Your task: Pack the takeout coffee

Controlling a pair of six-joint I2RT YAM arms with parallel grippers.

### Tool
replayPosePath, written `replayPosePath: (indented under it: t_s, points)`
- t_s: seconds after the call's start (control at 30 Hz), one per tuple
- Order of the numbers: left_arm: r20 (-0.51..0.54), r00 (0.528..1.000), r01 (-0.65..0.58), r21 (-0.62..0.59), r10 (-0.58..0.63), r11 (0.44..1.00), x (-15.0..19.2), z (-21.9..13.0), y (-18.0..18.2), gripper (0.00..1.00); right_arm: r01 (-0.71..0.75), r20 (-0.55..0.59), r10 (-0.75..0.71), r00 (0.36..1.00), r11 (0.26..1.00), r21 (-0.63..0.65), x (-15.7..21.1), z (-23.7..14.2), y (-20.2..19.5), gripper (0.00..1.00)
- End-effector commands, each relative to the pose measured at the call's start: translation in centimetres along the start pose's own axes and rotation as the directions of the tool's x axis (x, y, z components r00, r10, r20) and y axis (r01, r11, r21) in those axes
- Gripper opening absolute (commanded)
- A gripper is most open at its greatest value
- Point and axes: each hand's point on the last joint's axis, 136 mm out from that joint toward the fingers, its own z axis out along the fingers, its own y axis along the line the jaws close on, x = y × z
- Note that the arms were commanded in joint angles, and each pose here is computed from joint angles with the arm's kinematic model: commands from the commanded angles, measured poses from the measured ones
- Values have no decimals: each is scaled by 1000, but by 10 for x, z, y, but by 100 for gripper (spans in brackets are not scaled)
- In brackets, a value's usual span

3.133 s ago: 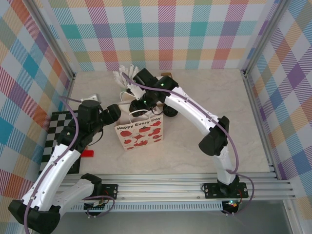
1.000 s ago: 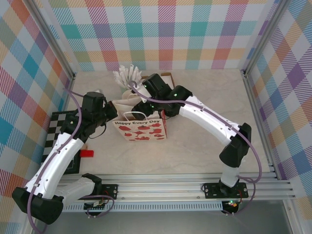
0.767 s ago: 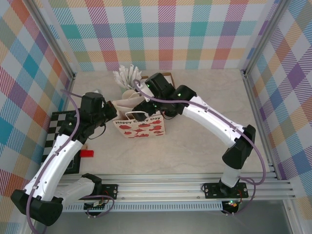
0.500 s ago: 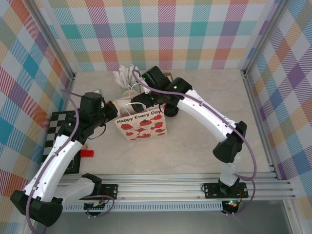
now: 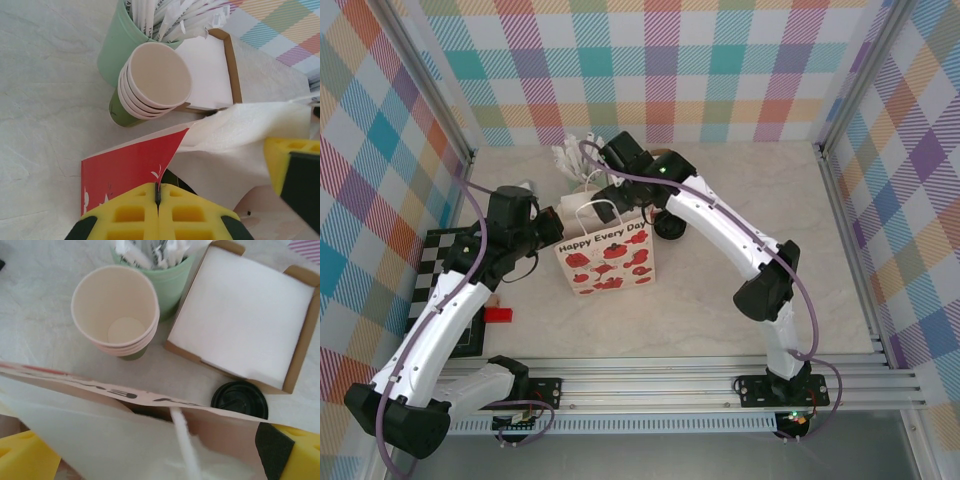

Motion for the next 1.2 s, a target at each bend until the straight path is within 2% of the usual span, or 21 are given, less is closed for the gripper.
replayPosePath:
  t_s: [0.0,0.07,0.2,0.23,0.37,0.43,0.53,0.6,0.7,0.8,0.93,1.0,1.07,1.17]
  points:
    - [1,1000,-28,10,28,1000,-3,-7,-1,0,-50,73,43,996,995,88,-19,-18,-26,100]
    - [-5,1000,-31,-6,31,1000,0,-6,2,0,-62,97,54,994,995,77,-25,-23,-26,100]
    - [-7,999,-32,-39,32,999,0,-5,9,0,47,164,-25,986,991,-127,-34,-42,7,100]
    - [-9,999,-32,-44,32,998,0,-5,9,0,77,184,-49,982,986,-146,-34,-46,10,100]
    - [-10,999,-35,-49,34,998,-1,-5,9,0,193,229,-147,962,962,-191,-25,-64,17,100]
    - [-9,999,-35,-50,35,998,-1,-5,9,0,290,248,-228,941,923,-253,-15,-77,27,100]
    - [-9,999,-31,-48,30,998,-2,-4,8,0,332,254,-259,932,892,-308,0,-85,36,96]
    - [-7,1000,-25,-47,25,999,-3,-4,7,0,356,255,-277,926,865,-354,11,-85,43,89]
    - [-10,1000,-21,-55,21,998,-2,-4,9,0,356,243,-280,929,858,-371,17,-78,47,65]
    - [-5,1000,-16,-56,16,998,-2,-5,10,0,357,215,-294,931,852,-384,20,-70,49,57]
    - [3,1000,-1,-50,1,999,-4,-6,8,0,327,225,-257,940,868,-374,20,-72,46,60]
    - [4,1000,12,-57,-12,998,-4,-8,9,0,312,259,-231,938,888,-339,16,-79,39,69]
    - [20,999,40,-78,-38,996,-6,-10,14,0,276,275,-198,941,919,-281,9,-87,27,82]
    - [47,995,85,-66,-82,994,-8,-13,14,0,147,286,-95,953,975,-166,-1,-102,-2,94]
